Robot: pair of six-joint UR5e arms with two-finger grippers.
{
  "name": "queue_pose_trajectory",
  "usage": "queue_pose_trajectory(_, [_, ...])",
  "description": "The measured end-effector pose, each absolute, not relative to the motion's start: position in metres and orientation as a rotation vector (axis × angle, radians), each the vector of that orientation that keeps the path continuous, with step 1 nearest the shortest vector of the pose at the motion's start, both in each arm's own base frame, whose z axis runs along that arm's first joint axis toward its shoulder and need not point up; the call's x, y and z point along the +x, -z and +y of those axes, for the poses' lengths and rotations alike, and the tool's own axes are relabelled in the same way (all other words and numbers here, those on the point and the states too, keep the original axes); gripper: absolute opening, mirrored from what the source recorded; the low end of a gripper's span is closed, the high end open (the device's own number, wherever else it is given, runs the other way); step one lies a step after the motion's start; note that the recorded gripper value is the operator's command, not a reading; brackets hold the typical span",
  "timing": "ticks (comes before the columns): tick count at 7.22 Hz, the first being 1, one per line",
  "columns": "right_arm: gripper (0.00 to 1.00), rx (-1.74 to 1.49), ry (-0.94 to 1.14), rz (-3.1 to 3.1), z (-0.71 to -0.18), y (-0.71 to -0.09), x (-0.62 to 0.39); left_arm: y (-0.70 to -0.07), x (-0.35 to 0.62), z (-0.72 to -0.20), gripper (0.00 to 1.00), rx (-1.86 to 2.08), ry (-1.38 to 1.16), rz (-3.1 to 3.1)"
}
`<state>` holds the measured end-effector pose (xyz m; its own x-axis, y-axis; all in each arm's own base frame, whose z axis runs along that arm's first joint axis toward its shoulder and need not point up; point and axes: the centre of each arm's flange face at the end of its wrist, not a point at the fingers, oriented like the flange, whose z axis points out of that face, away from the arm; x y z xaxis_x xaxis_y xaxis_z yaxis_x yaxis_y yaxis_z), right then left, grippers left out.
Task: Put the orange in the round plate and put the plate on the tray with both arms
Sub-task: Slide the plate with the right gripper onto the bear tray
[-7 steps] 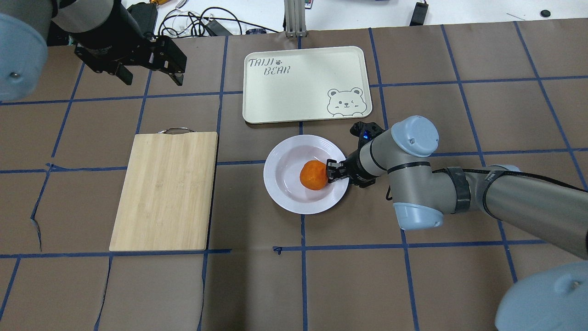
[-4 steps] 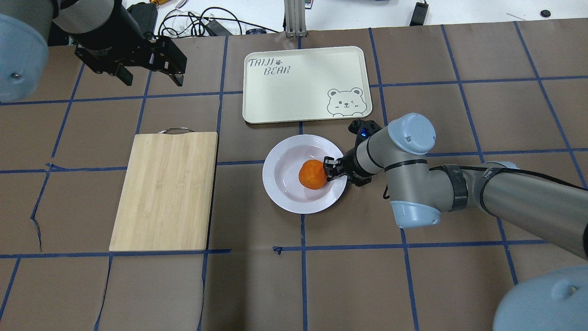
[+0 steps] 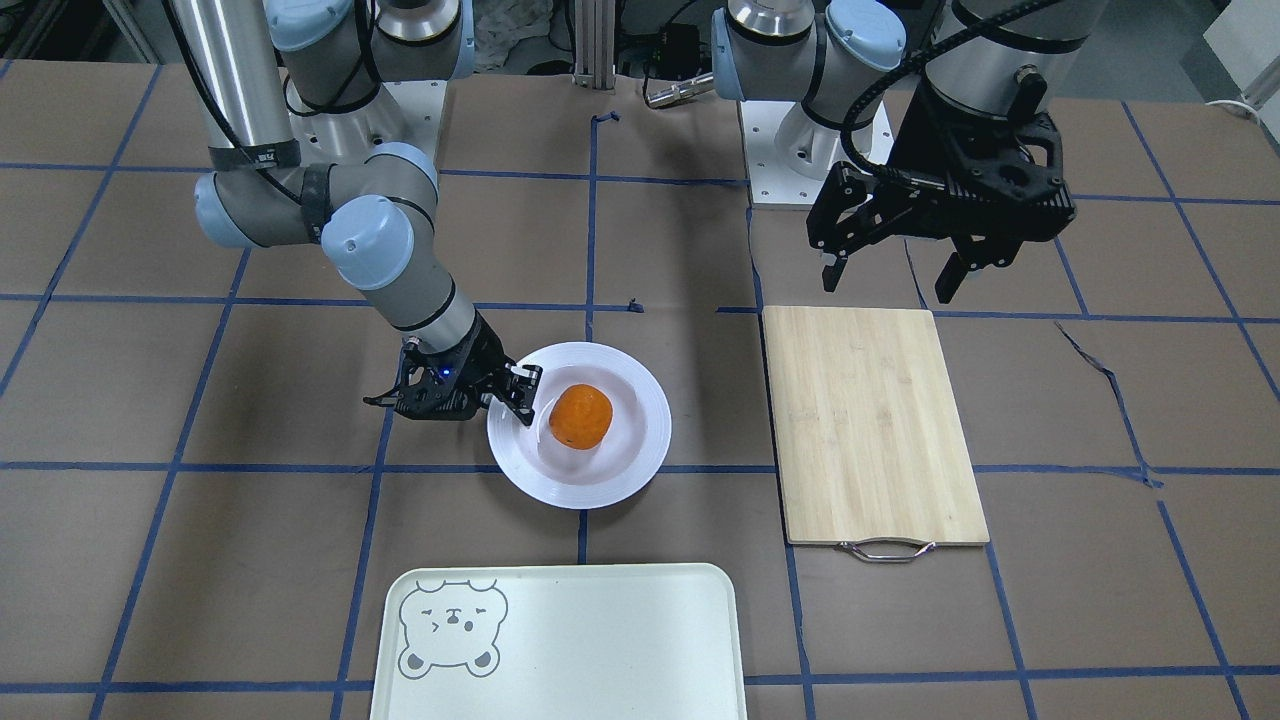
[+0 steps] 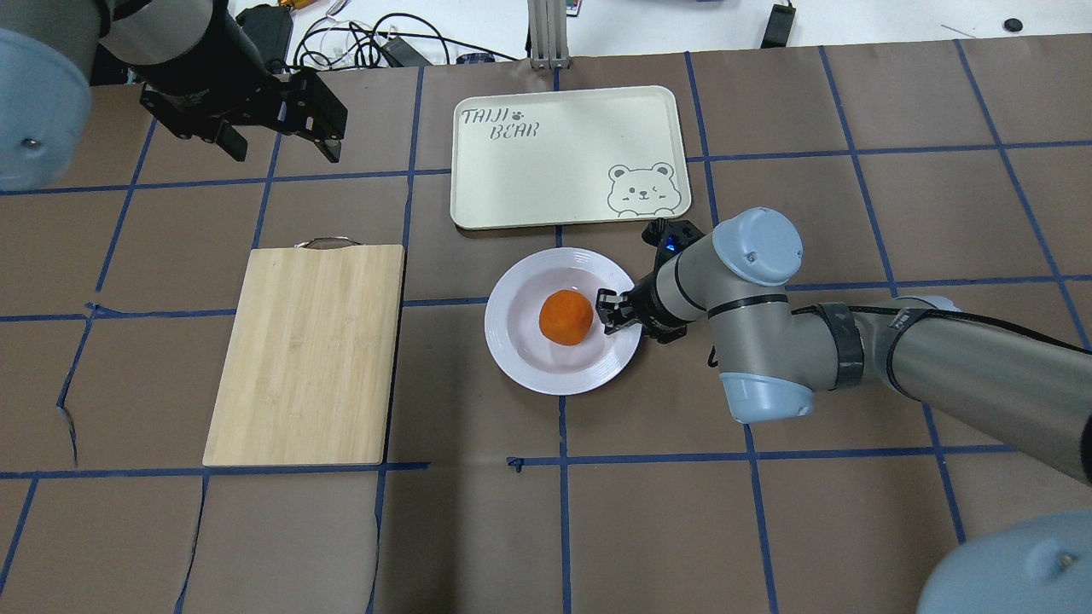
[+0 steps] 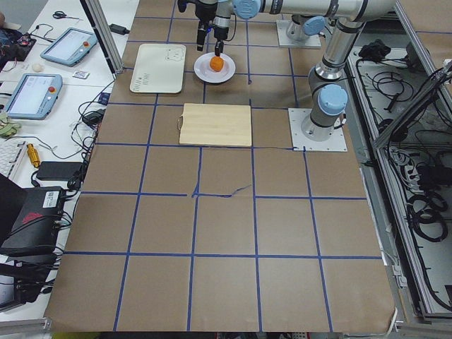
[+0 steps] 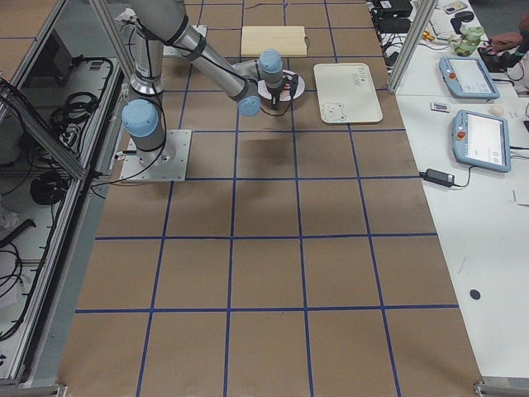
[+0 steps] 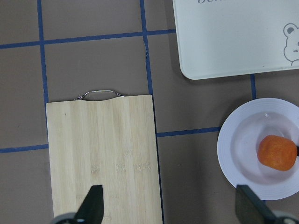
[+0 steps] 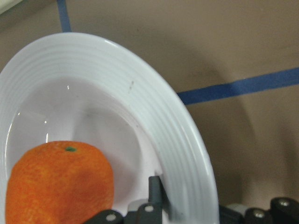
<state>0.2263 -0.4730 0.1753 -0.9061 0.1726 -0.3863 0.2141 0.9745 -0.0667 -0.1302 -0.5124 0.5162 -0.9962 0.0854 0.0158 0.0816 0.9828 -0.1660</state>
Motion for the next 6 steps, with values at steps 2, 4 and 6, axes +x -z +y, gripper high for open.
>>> queue_pose_trajectory(2, [0.00, 0.295, 0.128, 2.750, -0.496, -0.202, 0.226, -0.517, -0.130, -0.513, 1.00, -0.131, -0.260, -3.105])
queue_pose_trajectory(4, [0.00, 0.320, 0.104, 2.715, -0.512, -0.225, 0.219, -0.517, -0.130, -0.512, 1.00, -0.131, -0.259, -3.105])
queue_pose_trajectory(6, [0.00, 0.373, 0.119, 2.635, -0.530, -0.239, 0.196, -0.517, -0.130, -0.512, 1.00, -0.133, -0.256, -3.107])
